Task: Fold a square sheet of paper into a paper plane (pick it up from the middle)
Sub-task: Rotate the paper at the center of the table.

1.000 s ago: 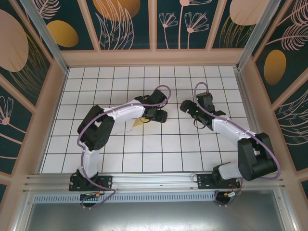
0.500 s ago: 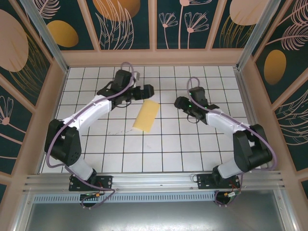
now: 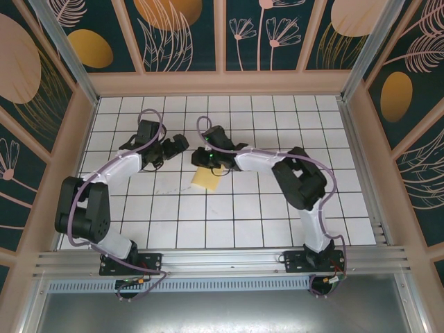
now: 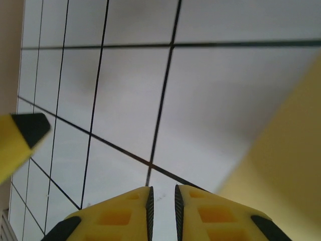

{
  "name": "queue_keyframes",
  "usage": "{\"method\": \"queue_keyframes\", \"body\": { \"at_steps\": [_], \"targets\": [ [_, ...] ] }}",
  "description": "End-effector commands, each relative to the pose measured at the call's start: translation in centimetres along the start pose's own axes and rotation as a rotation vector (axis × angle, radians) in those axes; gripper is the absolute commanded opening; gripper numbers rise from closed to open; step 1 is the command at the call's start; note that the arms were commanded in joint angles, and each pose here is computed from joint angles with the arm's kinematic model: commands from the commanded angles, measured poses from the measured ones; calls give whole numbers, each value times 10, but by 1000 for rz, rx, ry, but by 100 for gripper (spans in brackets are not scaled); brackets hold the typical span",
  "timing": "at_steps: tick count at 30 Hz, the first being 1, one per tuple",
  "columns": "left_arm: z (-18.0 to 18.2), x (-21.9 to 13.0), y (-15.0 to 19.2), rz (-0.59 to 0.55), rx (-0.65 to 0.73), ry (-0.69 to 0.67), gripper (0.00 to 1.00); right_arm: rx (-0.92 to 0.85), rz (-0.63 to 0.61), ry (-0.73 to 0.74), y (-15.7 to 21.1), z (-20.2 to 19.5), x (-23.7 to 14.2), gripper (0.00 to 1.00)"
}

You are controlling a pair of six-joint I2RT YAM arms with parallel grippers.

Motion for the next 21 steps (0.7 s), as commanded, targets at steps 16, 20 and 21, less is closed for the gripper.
{"method": "queue_keyframes", "body": {
  "at_steps": [16,20,21],
  "targets": [
    [-13,-1,5,7,3,142,98,-322,319,-2,76,-58,-10,19],
    [-19,0,10,25,6,207,96,-387,299,-74,74,-45,-35,21],
    [-21,0,12,33,6,227,95,-378,269,-93,68,-38,-43,23]
  ]
}}
Point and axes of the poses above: each hand's point on the last joint's axis, 136 mm out from that joint toward the fingers, its own x axis out along the fingers, its own z axis along the line the jaws close on, y = z × x, the point moved 4 cm from there along -x, back along the fingers, and after that the axes turned 5 degrees about x, right-handed, at the moved point
